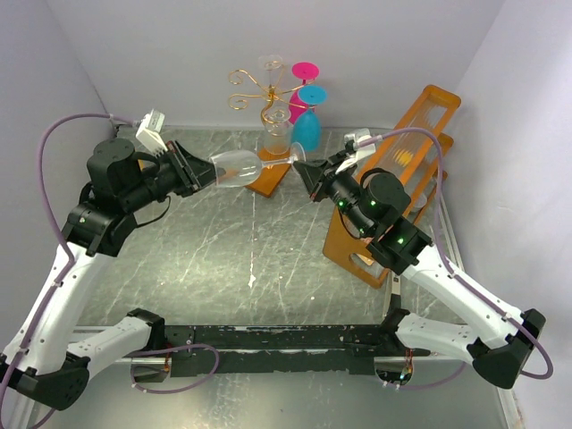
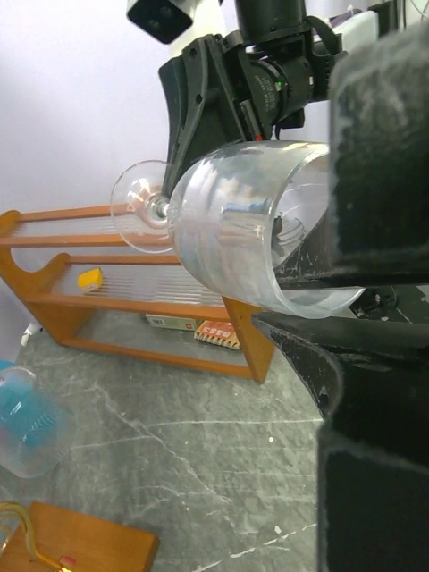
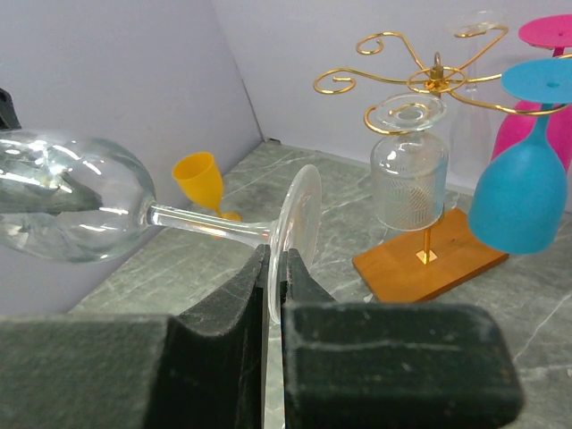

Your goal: Take the wine glass off the wine glass rack

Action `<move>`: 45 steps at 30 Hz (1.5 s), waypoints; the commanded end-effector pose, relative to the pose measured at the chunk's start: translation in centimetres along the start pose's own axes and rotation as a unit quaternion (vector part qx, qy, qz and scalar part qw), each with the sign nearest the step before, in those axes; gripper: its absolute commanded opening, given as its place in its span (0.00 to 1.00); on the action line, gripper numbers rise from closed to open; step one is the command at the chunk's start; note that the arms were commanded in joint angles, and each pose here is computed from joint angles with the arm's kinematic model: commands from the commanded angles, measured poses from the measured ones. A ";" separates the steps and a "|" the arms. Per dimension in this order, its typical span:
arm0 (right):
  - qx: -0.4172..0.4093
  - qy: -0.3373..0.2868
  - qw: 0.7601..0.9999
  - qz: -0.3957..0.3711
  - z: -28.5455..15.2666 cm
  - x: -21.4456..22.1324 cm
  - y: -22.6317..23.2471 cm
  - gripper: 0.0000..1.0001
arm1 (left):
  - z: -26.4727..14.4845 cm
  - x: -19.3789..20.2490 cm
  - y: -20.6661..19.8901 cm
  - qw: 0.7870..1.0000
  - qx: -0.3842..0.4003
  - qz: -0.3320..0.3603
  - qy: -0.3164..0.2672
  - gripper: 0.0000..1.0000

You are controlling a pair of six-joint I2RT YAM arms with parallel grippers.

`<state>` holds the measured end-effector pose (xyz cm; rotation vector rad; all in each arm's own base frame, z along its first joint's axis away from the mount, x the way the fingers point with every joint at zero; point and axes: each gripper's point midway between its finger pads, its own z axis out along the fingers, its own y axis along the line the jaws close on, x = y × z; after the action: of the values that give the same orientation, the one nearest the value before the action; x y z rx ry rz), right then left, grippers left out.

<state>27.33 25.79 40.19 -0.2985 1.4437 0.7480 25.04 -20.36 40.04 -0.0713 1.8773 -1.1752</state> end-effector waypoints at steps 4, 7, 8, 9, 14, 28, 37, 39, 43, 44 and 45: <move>-0.018 -0.032 0.999 0.000 0.3 -1.8 0.8 0.07 | -0.6 -0.3 -0.4 1.000 -0.012 0.009 0.002 0.07; -0.004 -0.027 1.000 -0.008 0.4 -1.5 0.3 0.44 | -0.8 -0.7 0.7 0.999 -0.051 0.009 -0.004 0.07; 0.001 -0.025 1.000 -0.012 0.4 -1.4 0.0 0.53 | -1.0 -1.1 1.0 0.998 -0.066 0.013 -0.010 0.07; 0.007 -0.023 1.000 -0.016 0.4 -1.4 -0.2 0.61 | -1.1 -1.4 1.4 0.996 -0.083 0.015 -0.013 0.07; 0.039 -0.022 0.998 -0.040 -0.2 -2.0 -1.5 0.80 | -2.0 -1.9 5.7 0.975 -0.218 0.036 0.004 0.07; 0.058 -0.024 0.997 -0.051 -1.4 -2.8 -2.2 0.82 | -8.5 -4.9 22.6 0.865 -0.494 0.055 0.064 0.07; 0.025 -0.029 0.996 -0.077 -1.5 -2.4 -1.4 0.89 | -13.8 -6.8 30.1 0.792 -0.609 0.026 0.041 0.07; 0.025 -0.024 0.996 -0.079 -1.5 -2.3 -1.4 0.89 | -14.6 -7.1 31.6 0.779 -0.625 0.015 0.046 0.07; 0.018 -0.020 0.996 -0.080 -1.9 -1.8 -1.3 0.89 | -15.2 -7.7 33.7 0.774 -0.632 -0.011 0.046 0.07; 0.017 -0.020 0.996 -0.081 -2.1 -1.9 -1.3 0.89 | -15.5 -7.9 34.2 0.770 -0.636 -0.018 0.047 0.07; 0.016 -0.018 0.996 -0.080 -2.2 -1.8 -1.2 0.89 | -15.5 -7.9 34.7 0.767 -0.639 -0.023 0.050 0.07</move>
<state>27.13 23.30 41.04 -0.3466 1.3999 0.5918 30.39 10.90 20.91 -0.7889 2.4957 0.2639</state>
